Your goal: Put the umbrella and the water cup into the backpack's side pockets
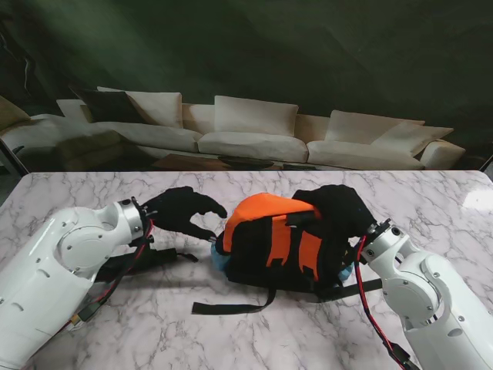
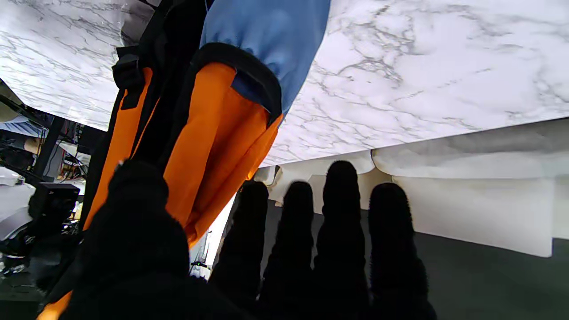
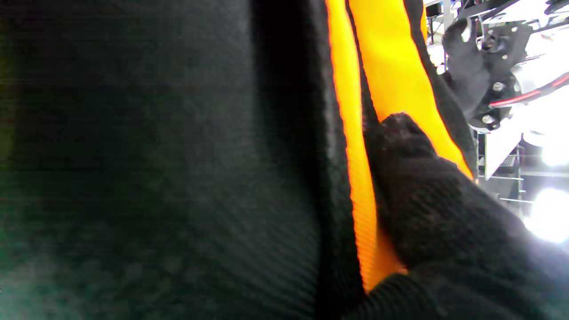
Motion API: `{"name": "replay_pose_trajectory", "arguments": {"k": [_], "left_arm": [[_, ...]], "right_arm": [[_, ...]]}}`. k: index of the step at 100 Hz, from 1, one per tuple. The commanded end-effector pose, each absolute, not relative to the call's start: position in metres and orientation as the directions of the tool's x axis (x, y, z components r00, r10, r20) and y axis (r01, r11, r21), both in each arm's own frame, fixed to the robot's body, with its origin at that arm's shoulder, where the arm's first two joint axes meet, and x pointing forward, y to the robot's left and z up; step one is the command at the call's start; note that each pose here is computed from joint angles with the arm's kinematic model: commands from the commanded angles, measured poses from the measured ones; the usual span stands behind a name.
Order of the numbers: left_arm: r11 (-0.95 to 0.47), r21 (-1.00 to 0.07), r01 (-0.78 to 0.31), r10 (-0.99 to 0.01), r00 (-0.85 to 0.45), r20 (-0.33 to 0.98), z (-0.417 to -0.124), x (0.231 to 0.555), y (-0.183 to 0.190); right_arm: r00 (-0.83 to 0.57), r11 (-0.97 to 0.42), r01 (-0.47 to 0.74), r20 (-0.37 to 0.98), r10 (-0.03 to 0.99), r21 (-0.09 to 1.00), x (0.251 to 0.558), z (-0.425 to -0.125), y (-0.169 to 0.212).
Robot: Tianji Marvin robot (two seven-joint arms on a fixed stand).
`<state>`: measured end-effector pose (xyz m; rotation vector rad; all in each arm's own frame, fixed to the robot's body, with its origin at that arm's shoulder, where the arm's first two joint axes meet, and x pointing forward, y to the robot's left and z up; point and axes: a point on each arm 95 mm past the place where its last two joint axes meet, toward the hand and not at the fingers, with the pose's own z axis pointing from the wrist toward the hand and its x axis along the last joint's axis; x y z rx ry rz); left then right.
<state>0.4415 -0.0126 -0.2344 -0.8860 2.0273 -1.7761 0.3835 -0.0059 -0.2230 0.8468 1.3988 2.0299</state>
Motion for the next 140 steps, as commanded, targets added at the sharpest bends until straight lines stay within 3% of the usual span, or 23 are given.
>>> {"name": "replay_pose_trajectory", "arguments": {"k": [1, 27, 64, 140], "left_arm": [[0.068, -0.965, -0.253, -0.627, -0.764, 0.156, -0.237, 0.438, -0.003], [0.0, -0.953, -0.303, -0.611, -0.755, 0.24, -0.256, 0.437, 0.001], [0.014, -0.926, -0.378, -0.572, -0.762, 0.303, -0.28, 0.439, -0.019], [0.119, -0.903, -0.413, -0.522, -0.8, 0.297, -0.284, 0.433, -0.038]], "right_arm": [[-0.654, -0.314, -0.06, 0.2, 0.729, 0.947, 0.385, -0.229, -0.006], [-0.655, -0.318, -0.056, 0.206, 0.727, 0.946, 0.389, -0.23, -0.003], [-0.65, -0.32, -0.064, 0.204, 0.732, 0.945, 0.391, -0.23, 0.0], [-0.651, -0.306, -0.063, 0.193, 0.734, 0.95, 0.395, -0.23, 0.001]]}}
